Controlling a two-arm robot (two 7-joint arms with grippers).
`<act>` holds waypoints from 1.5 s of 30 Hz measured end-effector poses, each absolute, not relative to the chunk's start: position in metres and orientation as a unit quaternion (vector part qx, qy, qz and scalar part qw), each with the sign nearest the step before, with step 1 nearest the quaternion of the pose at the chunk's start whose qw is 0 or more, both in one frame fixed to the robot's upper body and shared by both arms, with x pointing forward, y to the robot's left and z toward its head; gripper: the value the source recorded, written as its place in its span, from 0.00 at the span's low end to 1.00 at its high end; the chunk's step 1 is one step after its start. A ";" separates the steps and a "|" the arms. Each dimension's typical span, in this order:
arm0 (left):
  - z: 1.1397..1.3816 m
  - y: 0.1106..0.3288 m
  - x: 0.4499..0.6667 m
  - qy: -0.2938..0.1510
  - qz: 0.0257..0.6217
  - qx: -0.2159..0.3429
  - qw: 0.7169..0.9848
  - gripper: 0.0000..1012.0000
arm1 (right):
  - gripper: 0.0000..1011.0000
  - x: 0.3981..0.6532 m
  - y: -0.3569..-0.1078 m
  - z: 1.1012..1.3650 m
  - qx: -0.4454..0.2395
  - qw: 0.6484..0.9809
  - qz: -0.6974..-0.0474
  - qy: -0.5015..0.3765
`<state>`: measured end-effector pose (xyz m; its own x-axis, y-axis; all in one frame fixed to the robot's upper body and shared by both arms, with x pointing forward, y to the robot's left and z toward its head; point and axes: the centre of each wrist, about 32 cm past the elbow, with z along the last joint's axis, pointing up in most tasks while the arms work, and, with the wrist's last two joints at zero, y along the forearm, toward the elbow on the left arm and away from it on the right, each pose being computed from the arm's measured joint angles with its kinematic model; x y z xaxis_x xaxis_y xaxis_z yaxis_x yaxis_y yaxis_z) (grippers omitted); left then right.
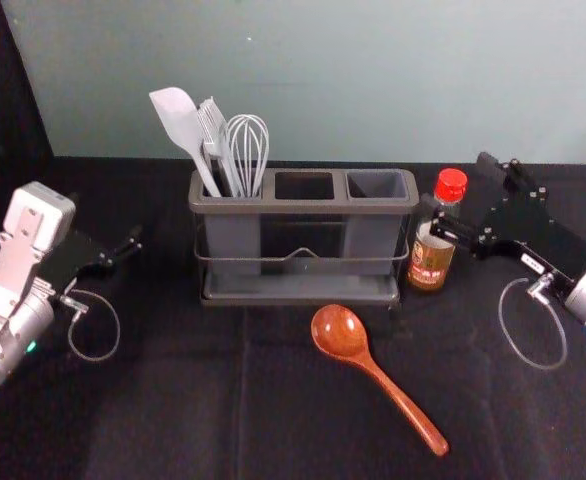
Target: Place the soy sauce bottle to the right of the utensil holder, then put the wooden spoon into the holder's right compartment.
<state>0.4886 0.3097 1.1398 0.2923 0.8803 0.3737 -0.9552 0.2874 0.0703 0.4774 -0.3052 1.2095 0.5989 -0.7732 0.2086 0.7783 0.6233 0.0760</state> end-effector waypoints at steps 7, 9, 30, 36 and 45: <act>1.140 0.310 0.489 -0.132 0.580 0.141 0.791 0.99 | 0.99 0.455 -0.299 1.219 -0.050 0.897 -0.425 -0.113; 1.140 0.310 0.489 -0.132 0.580 0.141 0.791 0.99 | 0.99 0.451 -0.297 1.220 -0.058 0.898 -0.422 -0.113; 1.140 0.310 0.489 -0.132 0.580 0.141 0.791 0.99 | 0.99 0.436 -0.282 1.211 -0.100 0.907 -0.399 -0.090; 1.140 0.310 0.489 -0.132 0.580 0.141 0.791 0.99 | 0.99 0.436 -0.282 1.211 -0.100 0.907 -0.399 -0.090; 1.140 0.310 0.489 -0.132 0.580 0.141 0.791 0.99 | 0.99 0.443 -0.284 1.210 -0.103 0.914 -0.389 -0.054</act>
<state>0.4886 0.3097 1.1398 0.2922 0.8803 0.3737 -0.9553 0.2873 0.0702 0.4427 -0.2840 1.2098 0.6907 -0.7006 0.1791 0.7229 0.6753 -0.1461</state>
